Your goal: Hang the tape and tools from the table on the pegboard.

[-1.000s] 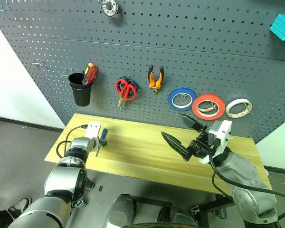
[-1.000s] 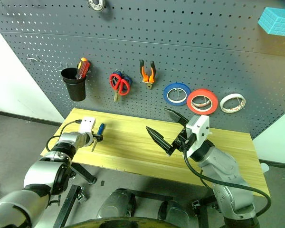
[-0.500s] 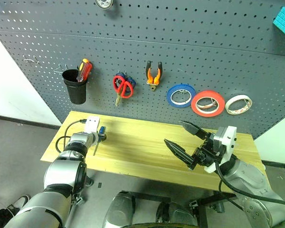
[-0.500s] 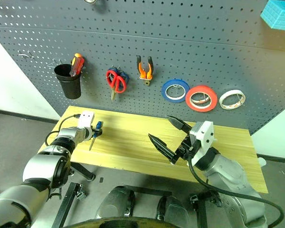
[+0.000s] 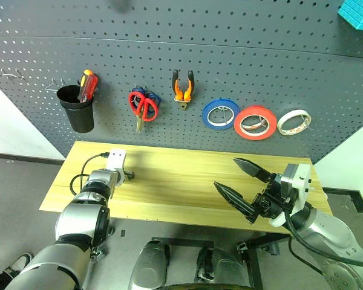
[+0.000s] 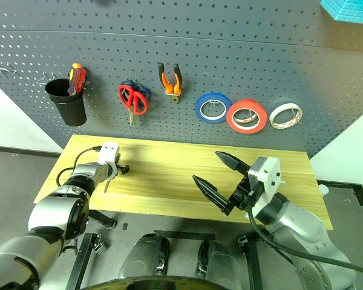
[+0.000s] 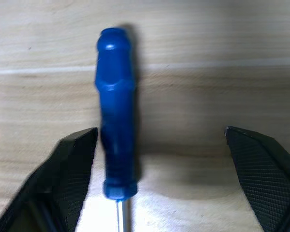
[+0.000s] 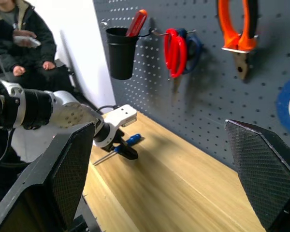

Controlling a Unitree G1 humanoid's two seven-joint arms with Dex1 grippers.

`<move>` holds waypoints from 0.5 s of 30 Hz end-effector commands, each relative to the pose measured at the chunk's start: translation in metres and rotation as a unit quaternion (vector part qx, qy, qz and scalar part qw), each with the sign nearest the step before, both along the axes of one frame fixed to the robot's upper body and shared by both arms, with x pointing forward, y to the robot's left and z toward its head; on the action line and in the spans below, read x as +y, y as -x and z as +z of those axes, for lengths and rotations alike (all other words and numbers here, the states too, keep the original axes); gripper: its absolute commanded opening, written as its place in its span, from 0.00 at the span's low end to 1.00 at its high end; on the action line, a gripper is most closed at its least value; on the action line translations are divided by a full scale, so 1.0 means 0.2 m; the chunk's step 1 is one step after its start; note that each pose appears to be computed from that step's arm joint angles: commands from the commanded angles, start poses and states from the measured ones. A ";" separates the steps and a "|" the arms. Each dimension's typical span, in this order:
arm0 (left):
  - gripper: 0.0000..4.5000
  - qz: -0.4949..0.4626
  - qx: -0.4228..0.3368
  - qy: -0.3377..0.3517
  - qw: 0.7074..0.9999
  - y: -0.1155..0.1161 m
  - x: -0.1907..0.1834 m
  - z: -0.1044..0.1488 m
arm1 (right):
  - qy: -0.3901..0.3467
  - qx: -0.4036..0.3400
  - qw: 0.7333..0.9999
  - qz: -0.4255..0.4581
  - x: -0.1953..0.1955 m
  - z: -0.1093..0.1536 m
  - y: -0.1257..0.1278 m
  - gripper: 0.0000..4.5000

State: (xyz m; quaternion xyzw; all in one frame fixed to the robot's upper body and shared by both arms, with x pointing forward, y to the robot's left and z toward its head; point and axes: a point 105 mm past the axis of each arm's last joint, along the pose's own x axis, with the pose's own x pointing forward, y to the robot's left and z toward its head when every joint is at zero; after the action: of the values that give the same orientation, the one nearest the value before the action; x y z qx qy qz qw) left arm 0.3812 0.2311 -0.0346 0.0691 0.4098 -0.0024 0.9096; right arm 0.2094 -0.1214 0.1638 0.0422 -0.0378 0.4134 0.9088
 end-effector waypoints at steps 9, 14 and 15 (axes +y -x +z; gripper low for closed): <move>0.11 0.005 0.007 -0.002 1.000 0.03 0.02 -0.03 | -0.014 -0.035 0.999 0.014 0.04 0.10 0.01 1.00; 0.11 -0.022 -0.008 0.000 1.000 0.01 -0.02 -0.01 | -0.012 -0.034 0.999 0.014 0.03 0.09 -0.01 1.00; 0.11 -0.025 -0.012 0.001 1.000 0.01 -0.03 -0.01 | -0.011 -0.035 0.999 0.014 0.04 0.09 -0.01 1.00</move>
State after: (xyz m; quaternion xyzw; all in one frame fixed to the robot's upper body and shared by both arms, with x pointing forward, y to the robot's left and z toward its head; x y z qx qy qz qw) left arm 0.3815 0.2269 -0.0344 0.0719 0.3970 -0.0174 0.9148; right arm 0.2123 -0.1165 0.1759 0.0431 -0.0603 0.4215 0.9038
